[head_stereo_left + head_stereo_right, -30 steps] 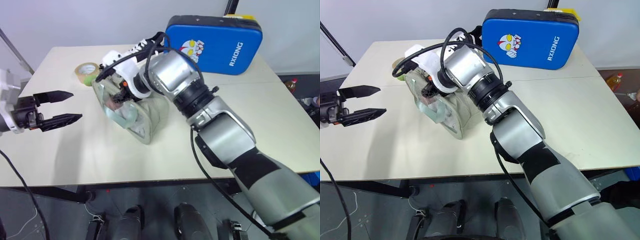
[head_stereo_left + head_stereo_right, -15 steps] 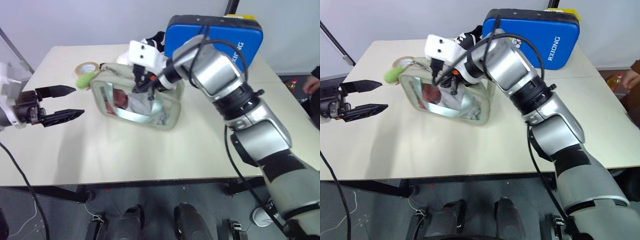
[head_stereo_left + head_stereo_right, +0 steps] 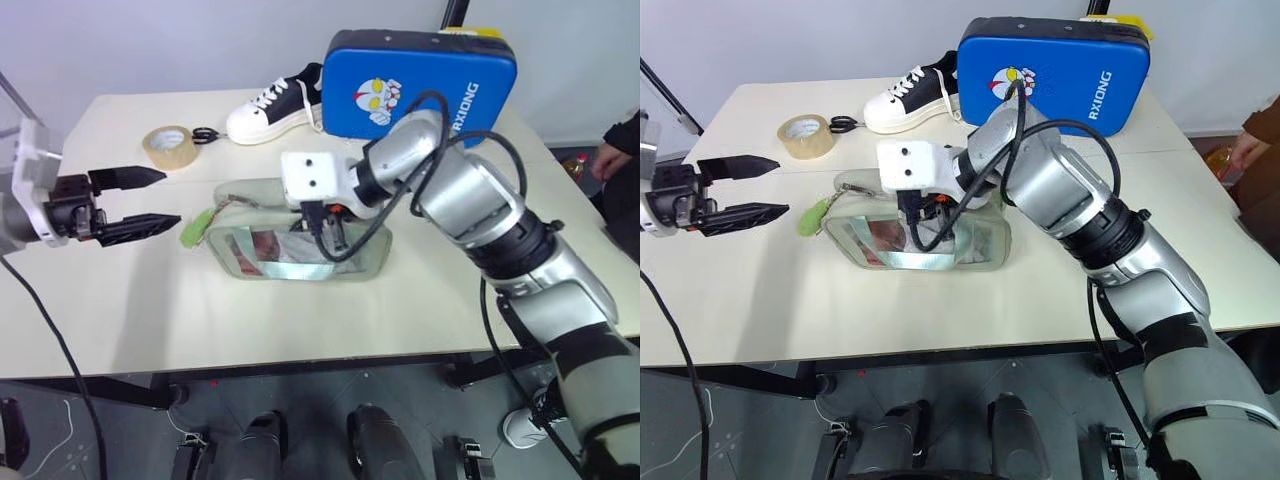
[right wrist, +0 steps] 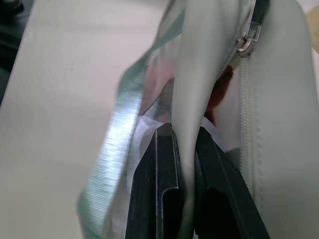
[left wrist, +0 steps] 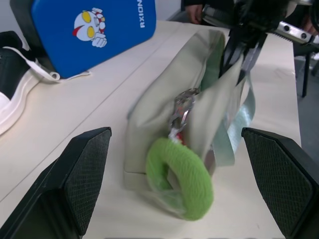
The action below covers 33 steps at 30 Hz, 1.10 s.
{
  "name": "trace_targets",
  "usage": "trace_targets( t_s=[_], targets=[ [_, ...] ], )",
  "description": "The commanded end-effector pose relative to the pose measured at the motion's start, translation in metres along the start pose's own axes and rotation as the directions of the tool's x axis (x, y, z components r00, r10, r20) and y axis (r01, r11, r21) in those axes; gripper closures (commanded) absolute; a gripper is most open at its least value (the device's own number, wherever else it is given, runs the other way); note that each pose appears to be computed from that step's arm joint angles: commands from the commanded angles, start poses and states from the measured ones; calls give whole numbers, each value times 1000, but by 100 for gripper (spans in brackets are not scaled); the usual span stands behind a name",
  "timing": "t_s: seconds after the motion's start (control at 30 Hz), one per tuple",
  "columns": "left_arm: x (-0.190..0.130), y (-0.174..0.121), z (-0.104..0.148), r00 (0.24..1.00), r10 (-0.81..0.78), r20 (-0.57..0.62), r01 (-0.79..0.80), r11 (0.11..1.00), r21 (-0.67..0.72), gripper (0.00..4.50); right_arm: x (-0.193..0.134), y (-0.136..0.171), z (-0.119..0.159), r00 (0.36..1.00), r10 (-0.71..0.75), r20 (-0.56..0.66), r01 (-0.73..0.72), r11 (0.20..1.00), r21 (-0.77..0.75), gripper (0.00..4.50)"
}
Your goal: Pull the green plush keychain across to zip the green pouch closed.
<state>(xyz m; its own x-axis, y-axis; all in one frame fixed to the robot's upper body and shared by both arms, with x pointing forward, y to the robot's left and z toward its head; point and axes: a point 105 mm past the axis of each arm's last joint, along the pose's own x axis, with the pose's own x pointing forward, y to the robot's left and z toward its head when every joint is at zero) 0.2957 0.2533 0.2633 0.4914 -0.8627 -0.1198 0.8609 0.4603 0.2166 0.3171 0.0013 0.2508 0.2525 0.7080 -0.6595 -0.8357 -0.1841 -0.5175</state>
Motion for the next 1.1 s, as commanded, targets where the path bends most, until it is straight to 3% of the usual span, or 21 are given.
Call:
trace_targets(
  t_s=[0.03,0.87,1.1],
  targets=[
    [-2,1,11,1000,-2,19,1,999,45,0,-3,2,8,1000,-18,9,18,1000,-16,444],
    [2,1,11,1000,-16,12,16,999,38,0,-18,1,25,993,-40,114,38,999,17,444],
    [1,1,10,1000,-17,10,17,999,36,0,-4,15,26,992,8,126,-11,1000,21,444]
  ],
)
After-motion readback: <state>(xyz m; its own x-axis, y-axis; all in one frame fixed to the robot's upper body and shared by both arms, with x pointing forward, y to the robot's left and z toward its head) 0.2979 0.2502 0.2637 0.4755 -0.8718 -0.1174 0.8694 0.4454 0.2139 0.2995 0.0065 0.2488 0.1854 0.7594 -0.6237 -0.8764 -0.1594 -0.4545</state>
